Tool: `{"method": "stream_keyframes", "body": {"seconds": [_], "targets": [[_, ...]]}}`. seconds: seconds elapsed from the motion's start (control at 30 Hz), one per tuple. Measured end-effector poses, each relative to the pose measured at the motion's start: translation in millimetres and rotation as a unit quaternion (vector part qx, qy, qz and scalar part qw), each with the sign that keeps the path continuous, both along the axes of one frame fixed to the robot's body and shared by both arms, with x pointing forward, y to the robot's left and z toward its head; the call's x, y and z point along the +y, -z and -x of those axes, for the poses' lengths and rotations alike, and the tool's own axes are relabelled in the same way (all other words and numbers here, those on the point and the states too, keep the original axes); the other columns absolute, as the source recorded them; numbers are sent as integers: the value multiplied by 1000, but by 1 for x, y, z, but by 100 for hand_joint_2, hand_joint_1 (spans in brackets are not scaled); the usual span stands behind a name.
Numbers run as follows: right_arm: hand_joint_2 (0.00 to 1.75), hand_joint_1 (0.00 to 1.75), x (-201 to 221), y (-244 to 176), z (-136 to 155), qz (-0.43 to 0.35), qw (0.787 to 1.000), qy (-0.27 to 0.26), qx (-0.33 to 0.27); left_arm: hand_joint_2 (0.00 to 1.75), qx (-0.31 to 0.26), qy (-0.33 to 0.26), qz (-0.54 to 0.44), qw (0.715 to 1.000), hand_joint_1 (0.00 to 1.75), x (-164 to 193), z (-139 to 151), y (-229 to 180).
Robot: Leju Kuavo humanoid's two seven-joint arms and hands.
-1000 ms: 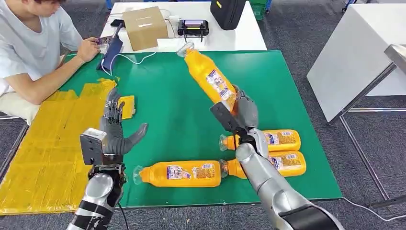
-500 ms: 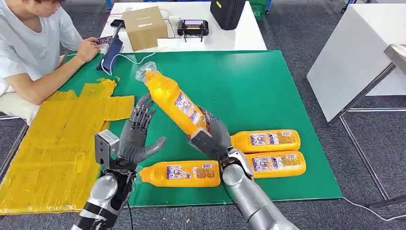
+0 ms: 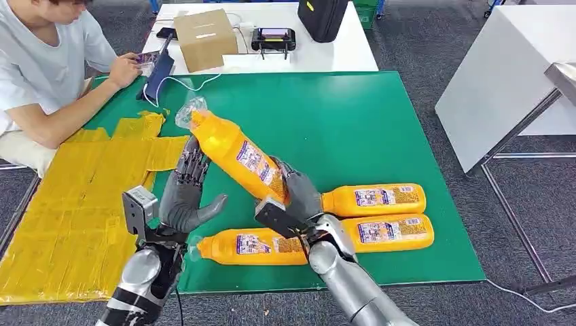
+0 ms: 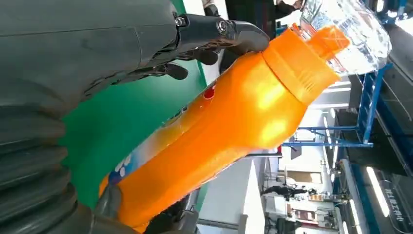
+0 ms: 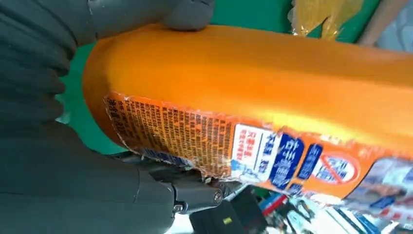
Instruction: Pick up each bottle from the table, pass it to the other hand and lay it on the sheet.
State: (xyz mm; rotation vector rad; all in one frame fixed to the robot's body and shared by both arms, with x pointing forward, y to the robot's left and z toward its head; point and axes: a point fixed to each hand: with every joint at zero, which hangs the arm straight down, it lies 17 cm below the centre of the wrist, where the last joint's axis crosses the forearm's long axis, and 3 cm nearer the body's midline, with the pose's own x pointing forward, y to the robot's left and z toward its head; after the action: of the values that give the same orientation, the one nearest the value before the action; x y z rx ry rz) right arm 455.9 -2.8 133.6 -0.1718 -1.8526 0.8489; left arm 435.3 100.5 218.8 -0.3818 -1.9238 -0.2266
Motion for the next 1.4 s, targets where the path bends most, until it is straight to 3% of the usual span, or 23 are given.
{"method": "stream_keyframes", "body": {"seconds": [0.33,0.83,1.4], "targets": [[175,175,43,-1,36,38,997,-52,-44,175,10,1,8,1000,0,3,-2,2],[175,175,54,-7,41,48,995,-60,-64,175,37,23,88,995,0,10,0,-2],[175,175,58,-7,41,53,994,-64,-66,175,38,16,95,995,0,17,0,-2]]}}
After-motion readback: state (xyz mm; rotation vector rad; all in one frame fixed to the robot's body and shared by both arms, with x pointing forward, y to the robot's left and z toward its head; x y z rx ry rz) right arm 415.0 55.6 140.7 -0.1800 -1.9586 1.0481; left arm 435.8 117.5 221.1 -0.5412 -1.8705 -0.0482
